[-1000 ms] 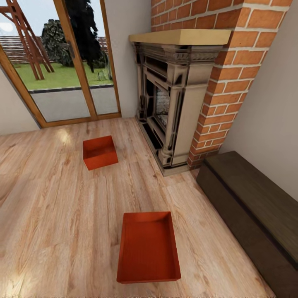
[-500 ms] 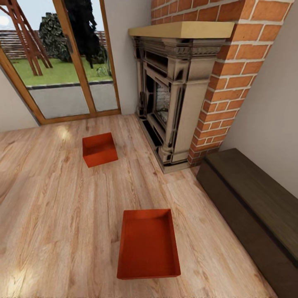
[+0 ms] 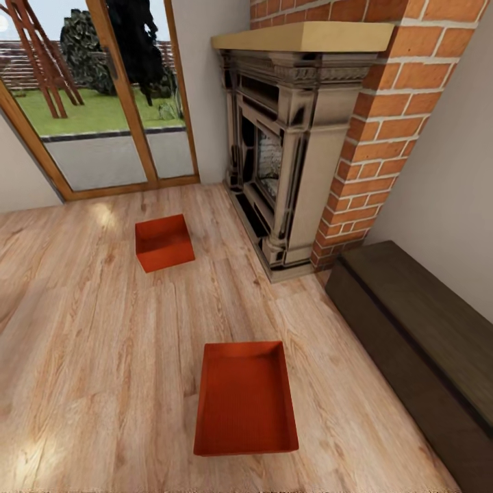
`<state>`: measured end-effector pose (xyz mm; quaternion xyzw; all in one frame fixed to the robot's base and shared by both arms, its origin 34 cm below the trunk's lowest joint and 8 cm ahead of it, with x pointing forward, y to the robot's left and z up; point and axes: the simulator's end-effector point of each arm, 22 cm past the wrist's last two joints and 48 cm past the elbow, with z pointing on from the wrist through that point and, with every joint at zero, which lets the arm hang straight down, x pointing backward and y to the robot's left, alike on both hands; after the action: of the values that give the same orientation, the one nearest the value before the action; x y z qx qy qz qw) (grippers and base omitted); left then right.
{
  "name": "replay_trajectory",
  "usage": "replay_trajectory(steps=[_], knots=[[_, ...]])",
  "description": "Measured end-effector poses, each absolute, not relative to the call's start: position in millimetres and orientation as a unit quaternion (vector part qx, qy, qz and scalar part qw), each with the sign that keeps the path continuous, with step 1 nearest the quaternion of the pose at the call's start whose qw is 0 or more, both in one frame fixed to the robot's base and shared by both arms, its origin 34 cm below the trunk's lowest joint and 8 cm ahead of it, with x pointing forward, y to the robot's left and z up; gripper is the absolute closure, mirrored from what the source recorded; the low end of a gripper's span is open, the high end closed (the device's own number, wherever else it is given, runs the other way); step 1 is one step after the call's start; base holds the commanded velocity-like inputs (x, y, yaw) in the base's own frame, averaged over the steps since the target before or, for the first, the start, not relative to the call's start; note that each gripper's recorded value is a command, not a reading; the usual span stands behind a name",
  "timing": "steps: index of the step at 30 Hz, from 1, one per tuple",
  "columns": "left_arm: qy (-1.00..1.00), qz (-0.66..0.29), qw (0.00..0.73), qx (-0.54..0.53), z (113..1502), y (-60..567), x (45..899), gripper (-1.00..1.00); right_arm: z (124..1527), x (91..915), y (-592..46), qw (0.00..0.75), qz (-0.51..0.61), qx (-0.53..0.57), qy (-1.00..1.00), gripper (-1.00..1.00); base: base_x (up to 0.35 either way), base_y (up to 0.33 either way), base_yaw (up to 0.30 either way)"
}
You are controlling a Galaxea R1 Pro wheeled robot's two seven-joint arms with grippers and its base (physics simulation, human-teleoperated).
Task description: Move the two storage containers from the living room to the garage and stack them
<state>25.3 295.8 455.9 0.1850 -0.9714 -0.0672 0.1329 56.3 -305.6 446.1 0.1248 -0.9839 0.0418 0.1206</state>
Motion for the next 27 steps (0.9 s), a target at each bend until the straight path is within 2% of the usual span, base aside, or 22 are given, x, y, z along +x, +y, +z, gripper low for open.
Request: replay_trajectory(steps=[27], knots=[[-0.971, -0.069, 0.136, 0.185, 456.6, 297.2, 23.2, -1.00, 445.2, 58.2, -300.1, 0.113, 0.036, 0.132, -0.984, -1.00, 0.000, 0.000, 0.000]])
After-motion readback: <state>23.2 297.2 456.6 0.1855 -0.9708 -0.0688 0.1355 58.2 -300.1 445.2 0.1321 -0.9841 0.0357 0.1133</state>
